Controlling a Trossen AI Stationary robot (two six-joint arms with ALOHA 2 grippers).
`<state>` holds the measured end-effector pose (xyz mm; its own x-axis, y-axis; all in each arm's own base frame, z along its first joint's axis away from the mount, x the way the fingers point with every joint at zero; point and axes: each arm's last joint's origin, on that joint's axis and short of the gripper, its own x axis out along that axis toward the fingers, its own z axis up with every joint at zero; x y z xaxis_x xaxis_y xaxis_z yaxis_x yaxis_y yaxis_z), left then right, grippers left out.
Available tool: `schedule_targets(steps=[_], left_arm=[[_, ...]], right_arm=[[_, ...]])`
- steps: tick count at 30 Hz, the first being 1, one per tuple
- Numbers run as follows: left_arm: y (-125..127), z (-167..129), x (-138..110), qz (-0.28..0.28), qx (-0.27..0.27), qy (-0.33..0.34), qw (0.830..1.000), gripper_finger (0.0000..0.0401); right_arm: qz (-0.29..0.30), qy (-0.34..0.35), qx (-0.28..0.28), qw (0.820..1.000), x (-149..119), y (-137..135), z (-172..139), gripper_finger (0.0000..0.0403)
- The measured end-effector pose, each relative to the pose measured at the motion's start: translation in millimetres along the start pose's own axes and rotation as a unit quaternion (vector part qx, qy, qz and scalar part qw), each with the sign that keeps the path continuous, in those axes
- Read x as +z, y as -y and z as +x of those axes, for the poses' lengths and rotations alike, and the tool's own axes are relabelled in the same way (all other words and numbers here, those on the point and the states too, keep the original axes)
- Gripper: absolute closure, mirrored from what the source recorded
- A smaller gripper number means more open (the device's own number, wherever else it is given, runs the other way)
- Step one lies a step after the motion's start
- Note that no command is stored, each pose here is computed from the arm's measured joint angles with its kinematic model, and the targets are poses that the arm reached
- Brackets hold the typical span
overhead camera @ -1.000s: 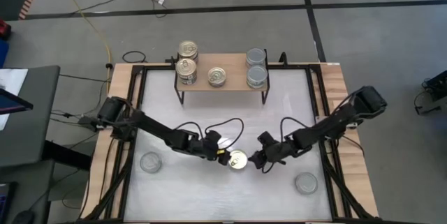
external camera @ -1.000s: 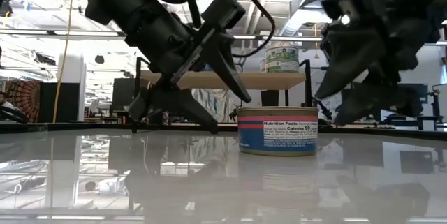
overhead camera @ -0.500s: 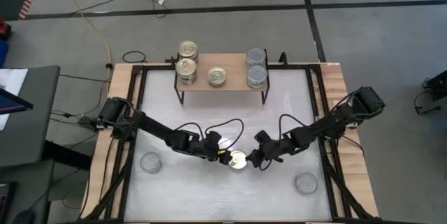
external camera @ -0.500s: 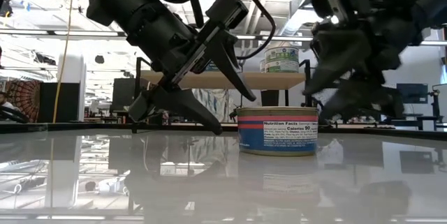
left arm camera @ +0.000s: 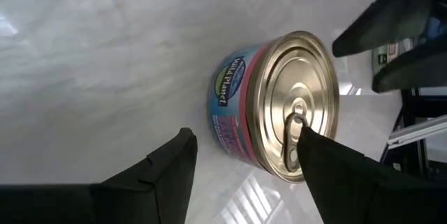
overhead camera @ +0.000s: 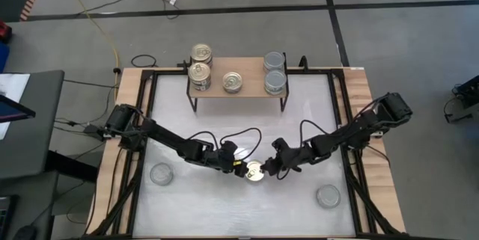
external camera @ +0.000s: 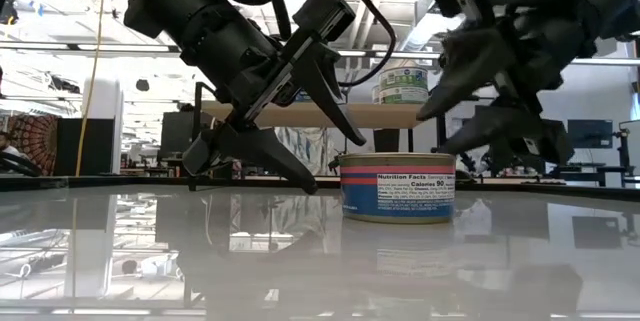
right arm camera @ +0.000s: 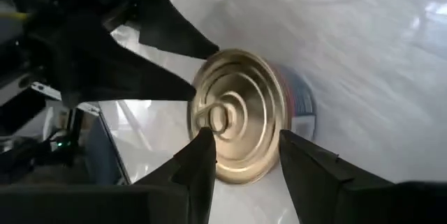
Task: Stack canned seafood by type on shelf
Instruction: Stack the blue pink tuna can on top of the other blue pink tuna can on the shelf
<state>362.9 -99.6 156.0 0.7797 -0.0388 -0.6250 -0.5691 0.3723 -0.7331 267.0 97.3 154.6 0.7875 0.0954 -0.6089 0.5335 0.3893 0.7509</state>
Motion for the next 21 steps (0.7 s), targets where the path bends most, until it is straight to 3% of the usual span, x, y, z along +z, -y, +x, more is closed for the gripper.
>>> schedule_targets(steps=[5,13,21], left_arm=[[-0.2,0.0,-0.1,0.008,0.0,-0.001,1.0,0.0165],[-0.4,0.0,-0.1,0.015,0.001,-0.001,1.0,0.0165],[-0.2,0.0,-1.1,0.0,-0.003,-0.017,1.0,0.0165]], right_arm=[[0.024,0.032,-0.049,0.998,-6.1,13.1,9.4,0.0223],[0.044,0.032,-0.015,0.998,-13.9,13.6,26.0,0.0225],[0.049,0.033,-0.013,0.998,-13.8,13.0,25.7,0.029]])
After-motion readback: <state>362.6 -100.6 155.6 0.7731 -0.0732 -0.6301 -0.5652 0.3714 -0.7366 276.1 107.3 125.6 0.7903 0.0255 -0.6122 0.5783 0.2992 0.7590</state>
